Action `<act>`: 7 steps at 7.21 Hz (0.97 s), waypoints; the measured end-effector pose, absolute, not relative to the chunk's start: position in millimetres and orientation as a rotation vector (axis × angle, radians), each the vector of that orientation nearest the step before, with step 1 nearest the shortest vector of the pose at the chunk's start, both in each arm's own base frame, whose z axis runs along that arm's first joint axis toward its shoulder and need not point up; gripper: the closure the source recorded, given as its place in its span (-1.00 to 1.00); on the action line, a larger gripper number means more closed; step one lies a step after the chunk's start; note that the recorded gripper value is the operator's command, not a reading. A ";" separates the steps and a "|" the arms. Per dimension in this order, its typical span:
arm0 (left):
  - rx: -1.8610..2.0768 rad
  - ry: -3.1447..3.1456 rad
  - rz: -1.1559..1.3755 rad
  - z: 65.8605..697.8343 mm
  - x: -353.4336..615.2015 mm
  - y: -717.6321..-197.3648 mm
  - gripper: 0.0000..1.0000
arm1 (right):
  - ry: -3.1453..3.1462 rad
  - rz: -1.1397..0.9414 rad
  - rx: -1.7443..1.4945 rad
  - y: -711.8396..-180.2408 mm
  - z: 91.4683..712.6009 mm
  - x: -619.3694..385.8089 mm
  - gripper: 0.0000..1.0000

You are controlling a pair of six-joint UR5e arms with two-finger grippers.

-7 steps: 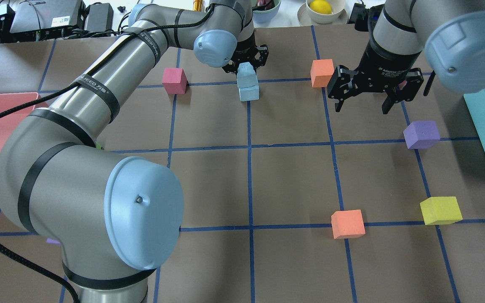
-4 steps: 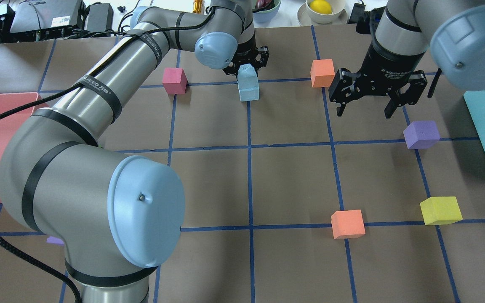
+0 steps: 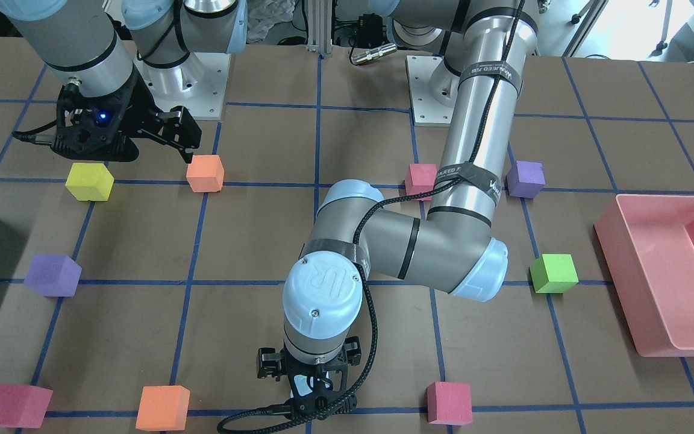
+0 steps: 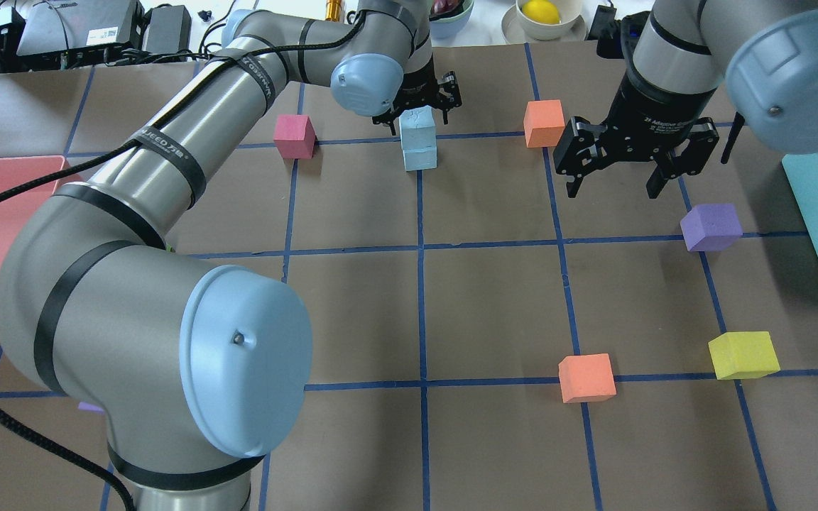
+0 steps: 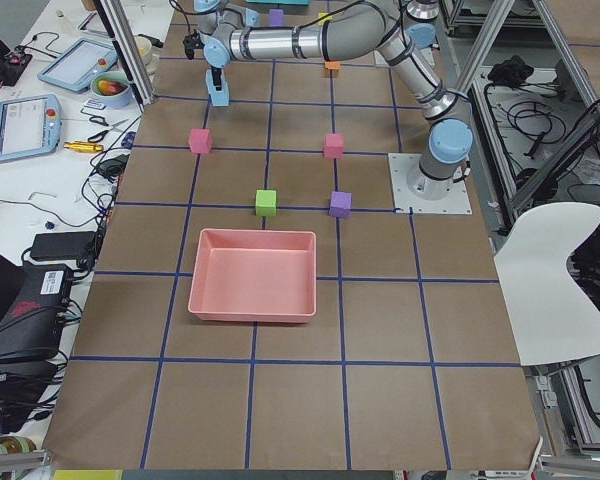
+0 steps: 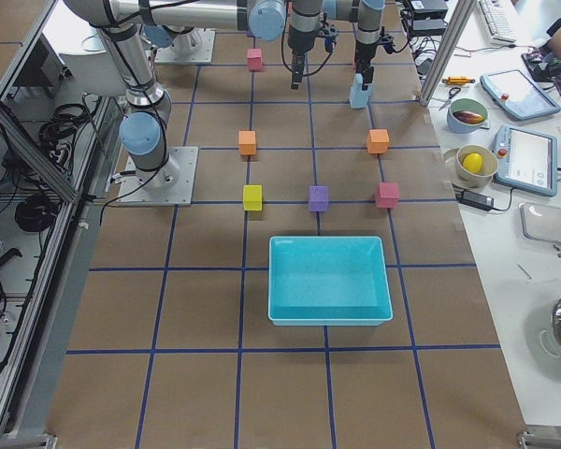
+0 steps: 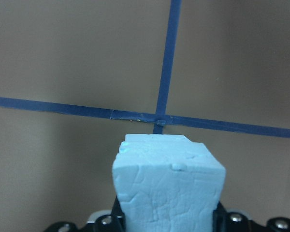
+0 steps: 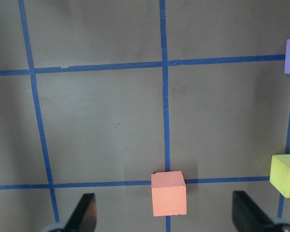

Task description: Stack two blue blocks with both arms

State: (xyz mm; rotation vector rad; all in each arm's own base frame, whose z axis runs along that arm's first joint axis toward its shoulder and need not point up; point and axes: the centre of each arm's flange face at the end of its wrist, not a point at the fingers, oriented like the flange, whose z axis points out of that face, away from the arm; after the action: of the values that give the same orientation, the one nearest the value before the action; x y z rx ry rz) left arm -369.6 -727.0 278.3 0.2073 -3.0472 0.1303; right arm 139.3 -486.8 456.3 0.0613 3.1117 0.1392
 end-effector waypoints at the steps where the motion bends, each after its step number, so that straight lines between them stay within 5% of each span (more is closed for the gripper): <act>1: 0.191 -3.048 0.141 305.1 -364.2 -721.3 -1.00 | 3.111 0.140 0.057 -486.9 455.7 139.4 -1.00; 7: -0.139 -3.115 -0.112 514.3 -209.3 -609.5 -0.96 | 3.115 0.144 0.054 -486.7 454.1 139.2 -1.00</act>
State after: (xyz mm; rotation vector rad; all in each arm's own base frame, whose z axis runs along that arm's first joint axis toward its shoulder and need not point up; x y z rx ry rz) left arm -209.3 -609.5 514.3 -0.1393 -3.1146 -0.1117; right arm 139.2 -486.7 454.1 0.0541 3.1152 0.1443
